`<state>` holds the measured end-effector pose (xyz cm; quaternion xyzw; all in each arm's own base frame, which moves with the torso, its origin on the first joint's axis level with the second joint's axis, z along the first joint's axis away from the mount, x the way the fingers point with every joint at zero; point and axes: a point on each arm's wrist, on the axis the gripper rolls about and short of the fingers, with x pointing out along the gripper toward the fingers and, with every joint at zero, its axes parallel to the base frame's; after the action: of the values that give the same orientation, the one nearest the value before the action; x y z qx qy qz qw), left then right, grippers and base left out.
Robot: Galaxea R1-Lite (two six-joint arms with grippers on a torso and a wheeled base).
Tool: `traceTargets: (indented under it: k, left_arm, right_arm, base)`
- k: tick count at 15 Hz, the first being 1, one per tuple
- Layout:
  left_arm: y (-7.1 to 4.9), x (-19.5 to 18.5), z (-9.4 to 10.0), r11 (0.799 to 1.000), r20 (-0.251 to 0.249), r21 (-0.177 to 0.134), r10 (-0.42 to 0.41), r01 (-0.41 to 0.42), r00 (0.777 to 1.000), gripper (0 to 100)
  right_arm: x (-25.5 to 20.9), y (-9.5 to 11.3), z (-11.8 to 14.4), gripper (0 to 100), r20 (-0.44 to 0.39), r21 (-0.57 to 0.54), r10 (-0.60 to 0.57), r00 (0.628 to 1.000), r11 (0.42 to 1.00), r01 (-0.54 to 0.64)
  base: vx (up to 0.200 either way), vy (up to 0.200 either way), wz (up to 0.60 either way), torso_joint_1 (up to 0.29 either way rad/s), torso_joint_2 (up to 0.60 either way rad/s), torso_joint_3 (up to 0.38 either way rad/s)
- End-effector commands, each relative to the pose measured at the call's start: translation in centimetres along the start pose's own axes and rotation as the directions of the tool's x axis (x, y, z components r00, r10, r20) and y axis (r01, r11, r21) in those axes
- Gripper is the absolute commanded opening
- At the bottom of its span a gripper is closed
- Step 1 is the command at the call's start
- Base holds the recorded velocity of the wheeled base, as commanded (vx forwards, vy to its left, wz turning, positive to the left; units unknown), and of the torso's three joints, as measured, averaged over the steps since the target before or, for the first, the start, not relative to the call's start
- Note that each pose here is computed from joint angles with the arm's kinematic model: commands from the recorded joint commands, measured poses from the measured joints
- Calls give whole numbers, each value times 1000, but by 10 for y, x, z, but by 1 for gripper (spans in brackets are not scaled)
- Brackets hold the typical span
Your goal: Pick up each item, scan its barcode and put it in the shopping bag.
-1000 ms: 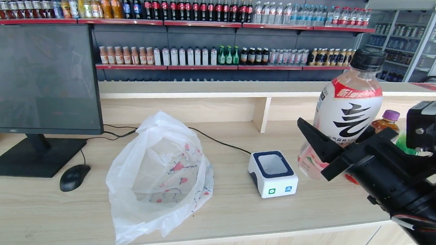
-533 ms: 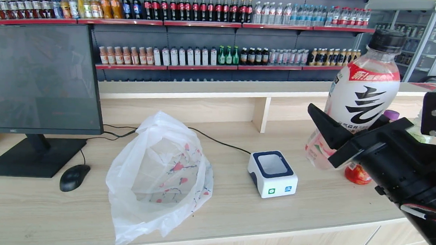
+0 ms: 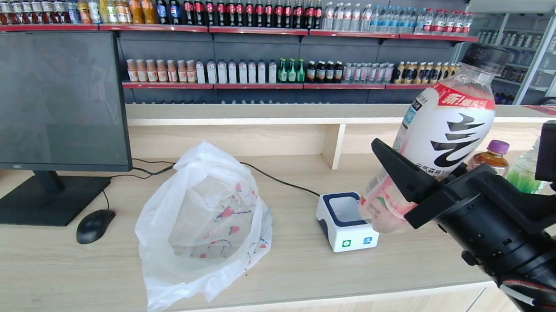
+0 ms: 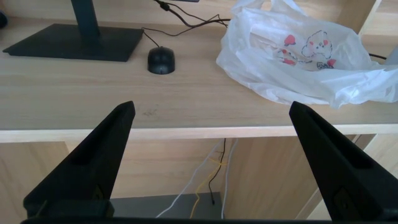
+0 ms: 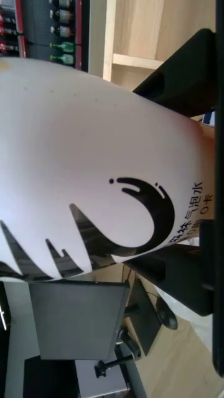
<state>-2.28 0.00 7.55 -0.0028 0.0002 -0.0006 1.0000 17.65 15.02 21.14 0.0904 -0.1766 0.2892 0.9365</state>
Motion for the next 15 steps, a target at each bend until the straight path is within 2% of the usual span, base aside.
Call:
traceTargets:
  k: [1,7,8,10,13,15]
  left_arm:
    - [0,0,0,1000,0,-1,0,0,1000,100]
    - [0,0,0,1000,0,9,0,0,1000,100]
    - [0,0,0,1000,-1,10,-2,2,1000,100]
    - [0,0,0,1000,0,10,-2,2,1000,100]
    - [0,0,0,1000,0,15,-3,3,1000,100]
    - [0,0,0,1000,0,13,-2,2,1000,100]
  right_arm:
    - [-7,0,6,0,13,3,13,1000,1000,-13]
    - [-15,-2,5,0,-4,1,10,1000,1000,-10]
    - [-9,-4,-8,0,-46,-8,2,999,1000,-2]
    - [-3,-11,-13,0,-52,-19,-29,998,999,28]
    - [-2,-14,-18,0,-69,-2,-18,997,1000,18]
    - [3,-16,-22,0,-75,-10,-13,997,1000,13]
  base:
    - [0,0,0,0,0,0]
    - [0,0,0,0,0,0]
    - [-200,0,0,2,-2,-2]
    - [-200,0,0,7,0,5]
    - [0,0,0,0,0,0]
    - [0,200,0,-20,-7,17]
